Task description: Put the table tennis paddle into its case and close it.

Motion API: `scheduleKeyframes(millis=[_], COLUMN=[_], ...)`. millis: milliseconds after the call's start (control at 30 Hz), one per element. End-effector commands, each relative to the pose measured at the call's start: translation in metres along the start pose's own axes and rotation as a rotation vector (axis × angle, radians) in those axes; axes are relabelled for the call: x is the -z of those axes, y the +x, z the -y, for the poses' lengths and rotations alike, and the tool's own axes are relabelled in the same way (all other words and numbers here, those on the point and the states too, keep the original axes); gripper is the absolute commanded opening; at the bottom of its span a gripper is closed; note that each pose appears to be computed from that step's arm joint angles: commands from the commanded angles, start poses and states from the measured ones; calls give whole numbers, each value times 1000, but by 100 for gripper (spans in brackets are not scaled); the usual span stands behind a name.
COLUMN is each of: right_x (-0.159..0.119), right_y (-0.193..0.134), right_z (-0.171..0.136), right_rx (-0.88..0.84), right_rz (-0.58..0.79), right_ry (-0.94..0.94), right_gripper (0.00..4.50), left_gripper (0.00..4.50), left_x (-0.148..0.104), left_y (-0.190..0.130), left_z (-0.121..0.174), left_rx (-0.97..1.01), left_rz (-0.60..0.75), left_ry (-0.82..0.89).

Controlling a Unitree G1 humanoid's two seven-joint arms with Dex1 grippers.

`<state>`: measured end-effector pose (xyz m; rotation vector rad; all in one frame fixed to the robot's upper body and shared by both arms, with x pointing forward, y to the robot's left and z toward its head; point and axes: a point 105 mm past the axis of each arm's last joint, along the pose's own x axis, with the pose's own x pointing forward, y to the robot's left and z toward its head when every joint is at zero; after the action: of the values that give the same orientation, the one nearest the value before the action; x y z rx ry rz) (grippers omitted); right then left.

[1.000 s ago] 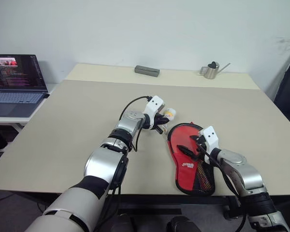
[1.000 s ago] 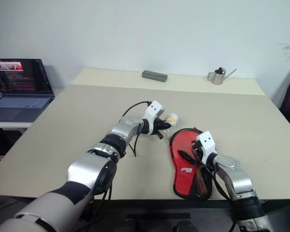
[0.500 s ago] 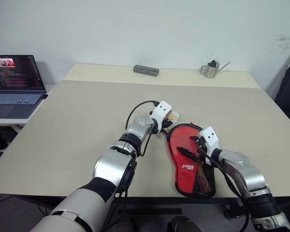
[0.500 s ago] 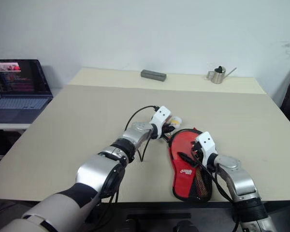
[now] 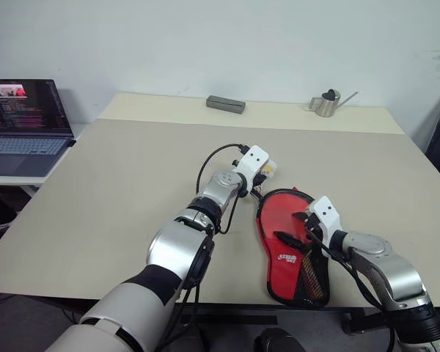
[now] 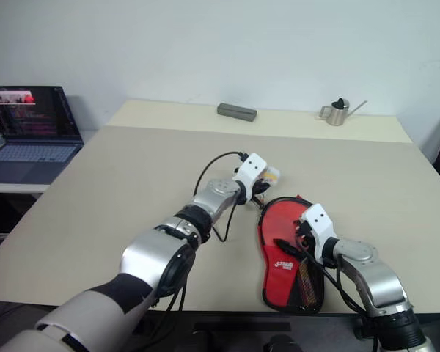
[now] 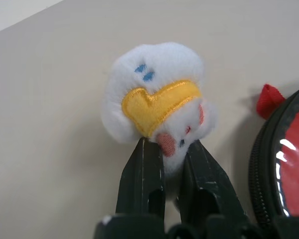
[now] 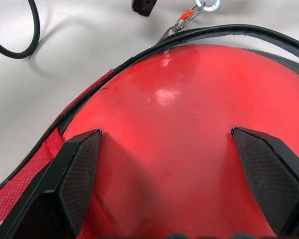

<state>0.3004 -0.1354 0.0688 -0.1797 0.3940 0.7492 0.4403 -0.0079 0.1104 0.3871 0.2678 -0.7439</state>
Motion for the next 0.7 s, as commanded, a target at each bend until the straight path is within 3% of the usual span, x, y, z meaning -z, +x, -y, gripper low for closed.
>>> scheduleKeyframes(millis=[33,700], right_x=[62,66], right_y=[-3,-15], right_z=[-16,-38], right_rx=[-36,-21], right_rz=[-224,-219], right_ry=[145,187], right_gripper=[450,450], left_gripper=[8,8], left_x=[-34,-63], left_y=[0,0], left_z=[-2,-9], left_rx=[-21,-136], left_rz=[82,105], left_ry=[80,248])
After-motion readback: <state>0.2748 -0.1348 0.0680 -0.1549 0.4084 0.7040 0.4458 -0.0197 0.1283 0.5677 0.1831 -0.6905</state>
